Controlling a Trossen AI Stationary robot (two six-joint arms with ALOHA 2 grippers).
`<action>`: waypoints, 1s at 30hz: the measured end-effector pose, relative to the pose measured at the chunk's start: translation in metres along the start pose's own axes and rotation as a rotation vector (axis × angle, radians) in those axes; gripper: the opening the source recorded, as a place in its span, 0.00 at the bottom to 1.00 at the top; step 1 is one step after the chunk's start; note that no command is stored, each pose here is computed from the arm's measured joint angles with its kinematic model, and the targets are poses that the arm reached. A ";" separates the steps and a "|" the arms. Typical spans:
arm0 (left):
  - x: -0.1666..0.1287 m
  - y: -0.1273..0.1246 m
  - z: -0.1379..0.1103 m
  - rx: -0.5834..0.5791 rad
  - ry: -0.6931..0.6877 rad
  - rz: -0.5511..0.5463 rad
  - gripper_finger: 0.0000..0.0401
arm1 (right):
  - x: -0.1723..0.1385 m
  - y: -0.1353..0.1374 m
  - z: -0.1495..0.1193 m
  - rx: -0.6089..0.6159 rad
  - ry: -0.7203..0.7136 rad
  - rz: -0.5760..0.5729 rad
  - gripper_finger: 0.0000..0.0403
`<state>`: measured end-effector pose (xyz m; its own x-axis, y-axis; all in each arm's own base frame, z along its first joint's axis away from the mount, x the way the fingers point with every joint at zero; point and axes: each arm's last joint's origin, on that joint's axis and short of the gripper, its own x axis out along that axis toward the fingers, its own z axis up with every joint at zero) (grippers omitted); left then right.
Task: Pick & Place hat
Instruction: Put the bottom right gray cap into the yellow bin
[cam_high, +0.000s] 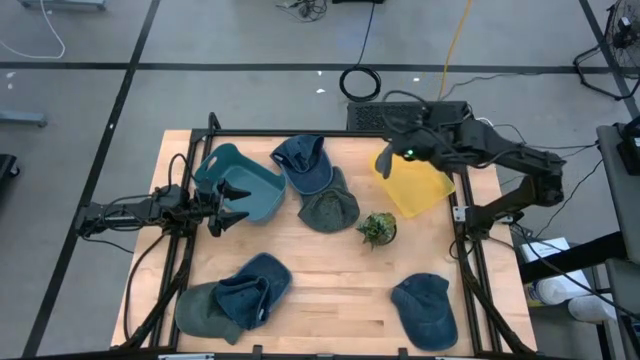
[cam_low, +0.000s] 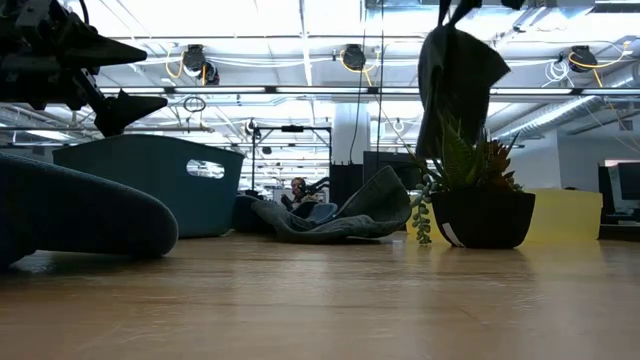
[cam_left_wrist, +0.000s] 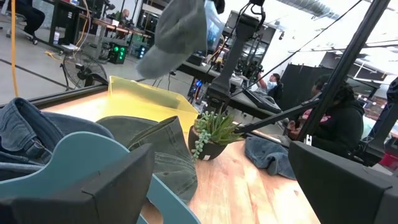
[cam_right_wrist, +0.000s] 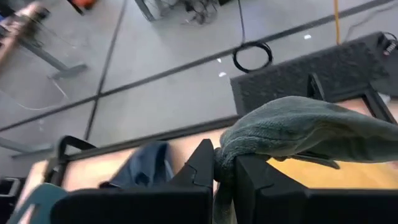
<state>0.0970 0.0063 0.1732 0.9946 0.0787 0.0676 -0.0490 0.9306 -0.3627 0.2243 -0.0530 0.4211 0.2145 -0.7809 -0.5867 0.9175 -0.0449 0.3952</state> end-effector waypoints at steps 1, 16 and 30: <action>0.000 0.000 0.000 0.000 0.000 0.000 0.94 | 0.003 -0.001 -0.003 -0.003 0.000 -0.010 0.03; 0.000 0.000 0.000 0.000 0.001 0.000 0.94 | 0.045 -0.024 -0.028 -0.038 0.034 -0.112 0.03; 0.000 0.000 0.000 0.000 0.000 0.000 0.94 | 0.080 -0.056 -0.065 0.009 0.029 -0.118 0.03</action>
<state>0.0970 0.0062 0.1732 0.9947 0.0784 0.0673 -0.0488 0.9306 -0.3628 0.2121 -0.0725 0.3068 0.1151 -0.7514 -0.6497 0.9338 -0.1413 0.3288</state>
